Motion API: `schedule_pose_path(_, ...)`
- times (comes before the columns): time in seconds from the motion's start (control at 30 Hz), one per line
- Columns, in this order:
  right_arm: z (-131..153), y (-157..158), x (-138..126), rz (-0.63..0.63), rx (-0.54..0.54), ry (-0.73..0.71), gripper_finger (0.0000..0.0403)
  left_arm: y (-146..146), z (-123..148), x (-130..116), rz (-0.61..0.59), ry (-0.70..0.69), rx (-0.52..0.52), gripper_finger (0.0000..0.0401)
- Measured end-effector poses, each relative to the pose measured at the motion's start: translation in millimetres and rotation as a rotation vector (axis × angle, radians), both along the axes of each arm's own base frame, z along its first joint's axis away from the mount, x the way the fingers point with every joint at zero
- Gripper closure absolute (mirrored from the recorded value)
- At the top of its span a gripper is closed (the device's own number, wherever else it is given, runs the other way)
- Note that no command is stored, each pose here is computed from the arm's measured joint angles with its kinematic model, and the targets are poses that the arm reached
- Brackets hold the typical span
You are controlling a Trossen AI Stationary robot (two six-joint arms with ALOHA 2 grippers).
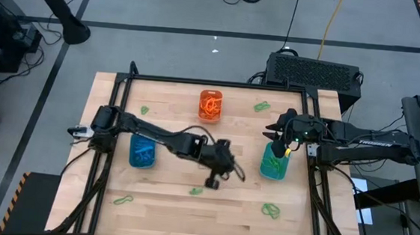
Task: Sort rubber bands into baskets
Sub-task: Put the green rubber band into the green bin
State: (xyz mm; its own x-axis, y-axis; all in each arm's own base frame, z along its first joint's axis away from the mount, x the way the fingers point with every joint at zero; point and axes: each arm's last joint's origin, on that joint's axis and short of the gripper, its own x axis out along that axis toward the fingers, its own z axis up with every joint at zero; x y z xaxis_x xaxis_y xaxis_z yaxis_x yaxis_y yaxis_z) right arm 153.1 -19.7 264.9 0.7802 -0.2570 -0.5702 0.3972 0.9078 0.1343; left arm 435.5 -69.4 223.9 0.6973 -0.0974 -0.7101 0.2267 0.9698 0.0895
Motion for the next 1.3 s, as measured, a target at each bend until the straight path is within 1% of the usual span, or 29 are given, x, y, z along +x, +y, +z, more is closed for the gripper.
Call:
schedule_pose_path(0.13,-1.3,0.1,-0.9,0.000,0.002,0.017,0.0275,20.7,1.8,23.1,0.032,-0.212,-0.011,0.0400)
schedule_pose_path(0.23,-3.2,0.2,-2.5,0.002,0.000,0.043,0.0275,38.2,-1.6,38.9,0.073,-0.360,-0.024,0.0400)
schedule_pose_path(0.3,-3.3,0.0,-2.5,0.006,-0.012,0.048,0.0275,47.9,-6.3,48.5,0.101,-0.457,-0.039,0.0400)
schedule_pose_path(0.4,-3.1,-0.3,-2.6,0.011,-0.036,0.054,0.0275,57.2,-20.4,59.1,0.114,-0.542,-0.063,0.0400)
schedule_pose_path(0.53,-2.8,-2.4,-3.1,-0.037,-0.090,0.063,0.0275,64.4,-48.1,75.0,0.133,-0.546,-0.114,0.0400)
schedule_pose_path(0.6,-2.4,-3.6,-3.3,-0.059,-0.115,0.066,0.0275,68.0,-55.9,86.6,0.117,-0.551,-0.139,0.0400)
schedule_pose_path(0.73,-2.2,-4.0,-3.3,-0.065,-0.134,0.069,0.0275,73.1,-66.5,112.2,0.081,-0.585,-0.162,0.0400)
schedule_pose_path(0.9,-2.3,-3.9,-3.3,-0.064,-0.133,0.070,0.0275,86.0,-70.1,134.0,0.101,-0.562,-0.170,0.0400)
schedule_pose_path(1.07,-2.6,-4.0,-3.5,-0.054,-0.150,0.081,0.0275,98.6,-76.7,144.4,0.143,-0.548,-0.198,0.0400)
schedule_pose_path(1.13,-2.5,-4.0,-3.5,-0.048,-0.157,0.084,0.0275,99.5,-79.3,145.7,0.152,-0.546,-0.213,0.0400)
schedule_pose_path(1.3,-2.6,-4.0,-3.5,-0.048,-0.159,0.085,0.0275,99.7,-83.3,145.6,0.154,-0.528,-0.213,0.0397)
